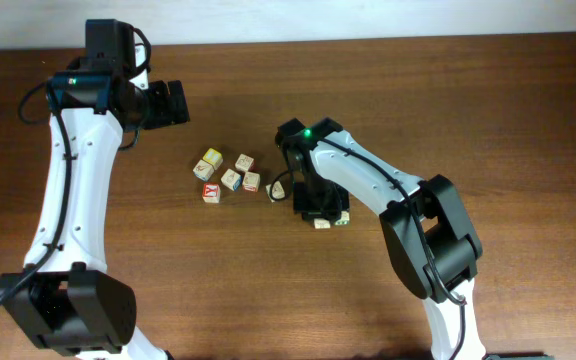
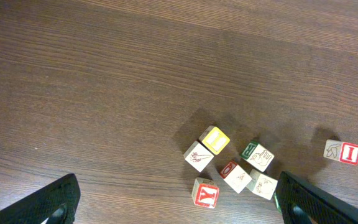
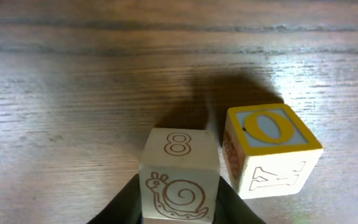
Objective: Rotate 5 blocks
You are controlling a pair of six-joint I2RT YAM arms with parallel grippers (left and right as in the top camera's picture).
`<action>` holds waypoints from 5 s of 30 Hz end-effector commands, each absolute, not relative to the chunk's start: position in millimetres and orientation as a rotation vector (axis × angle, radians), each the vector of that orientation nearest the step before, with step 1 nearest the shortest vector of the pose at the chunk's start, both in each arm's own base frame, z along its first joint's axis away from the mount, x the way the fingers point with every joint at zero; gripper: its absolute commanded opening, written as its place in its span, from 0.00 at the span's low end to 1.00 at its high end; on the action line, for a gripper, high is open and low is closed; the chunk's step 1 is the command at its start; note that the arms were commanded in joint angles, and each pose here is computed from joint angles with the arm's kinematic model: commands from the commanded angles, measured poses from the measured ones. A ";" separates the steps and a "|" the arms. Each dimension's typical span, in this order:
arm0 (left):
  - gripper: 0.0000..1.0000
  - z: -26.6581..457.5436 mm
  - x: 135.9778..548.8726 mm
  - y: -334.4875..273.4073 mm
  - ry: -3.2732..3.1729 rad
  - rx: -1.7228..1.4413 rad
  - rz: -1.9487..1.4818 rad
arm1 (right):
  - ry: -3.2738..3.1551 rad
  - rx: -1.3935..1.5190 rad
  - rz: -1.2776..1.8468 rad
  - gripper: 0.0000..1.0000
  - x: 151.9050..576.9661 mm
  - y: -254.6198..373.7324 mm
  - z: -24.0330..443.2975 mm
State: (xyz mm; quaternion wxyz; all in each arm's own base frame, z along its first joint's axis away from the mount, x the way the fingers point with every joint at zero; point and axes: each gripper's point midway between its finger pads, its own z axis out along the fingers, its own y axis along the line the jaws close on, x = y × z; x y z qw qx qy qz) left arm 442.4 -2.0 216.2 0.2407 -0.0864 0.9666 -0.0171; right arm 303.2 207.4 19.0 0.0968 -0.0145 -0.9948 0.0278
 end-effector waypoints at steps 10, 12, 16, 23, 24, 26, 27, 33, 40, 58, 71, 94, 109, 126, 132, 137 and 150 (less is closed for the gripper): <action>0.99 219.7 446.3 0.3 2.630 -0.262 -0.040 | -3.228 0.118 -0.265 0.54 380.2 263.0 73.2; 0.99 219.6 446.2 0.3 2.630 -0.262 -0.040 | -3.239 0.201 -0.320 0.56 385.7 280.6 56.9; 0.99 219.7 446.3 0.3 2.630 -0.262 -0.040 | -3.124 0.700 -0.309 0.58 371.9 297.8 22.6; 0.99 219.7 446.3 0.3 2.630 -0.262 -0.040 | -3.068 0.783 -0.272 0.33 365.2 296.1 6.4; 0.99 219.6 446.2 0.3 2.630 -0.262 -0.040 | -3.074 0.785 -0.275 0.33 365.6 296.2 10.1; 0.99 219.6 446.2 0.3 2.630 -0.262 -0.040 | -3.102 0.785 -0.285 0.32 368.4 296.9 23.1; 0.99 219.6 446.2 0.3 2.630 -0.262 -0.040 | -3.121 0.745 -0.295 0.32 368.0 296.4 33.6; 0.99 219.7 446.3 0.3 2.630 -0.262 -0.040 | -3.084 0.179 -0.063 0.31 329.8 253.5 59.3; 0.99 219.6 446.2 0.3 2.630 -0.262 -0.040 | -3.017 0.060 -0.026 0.32 305.7 240.5 12.4; 0.99 219.7 446.3 0.3 2.630 -0.262 -0.040 | -3.331 0.022 -0.442 0.65 409.2 313.1 46.9; 0.99 219.7 446.3 0.3 2.630 -0.262 -0.040 | -3.321 0.048 -0.480 0.62 406.4 341.5 12.4; 0.99 219.7 446.3 0.3 2.630 -0.262 -0.040 | -3.032 0.077 -0.211 0.24 309.1 278.0 17.5; 0.99 219.7 446.3 0.3 2.630 -0.263 -0.040 | -3.258 0.219 -0.435 0.68 383.9 304.3 92.4; 0.99 219.6 446.2 0.3 2.630 -0.262 -0.040 | -3.409 0.345 -0.364 0.69 460.0 258.3 71.6; 0.99 219.7 446.3 0.3 2.630 -0.262 -0.040 | -3.464 0.222 -0.542 0.69 460.9 318.4 66.3; 0.99 219.7 446.3 0.3 2.630 -0.262 -0.040 | -3.447 0.486 -0.561 0.69 452.3 347.4 49.2; 0.99 219.7 446.3 0.3 2.630 -0.262 -0.040 | -3.387 0.076 -0.600 0.50 435.7 365.2 23.2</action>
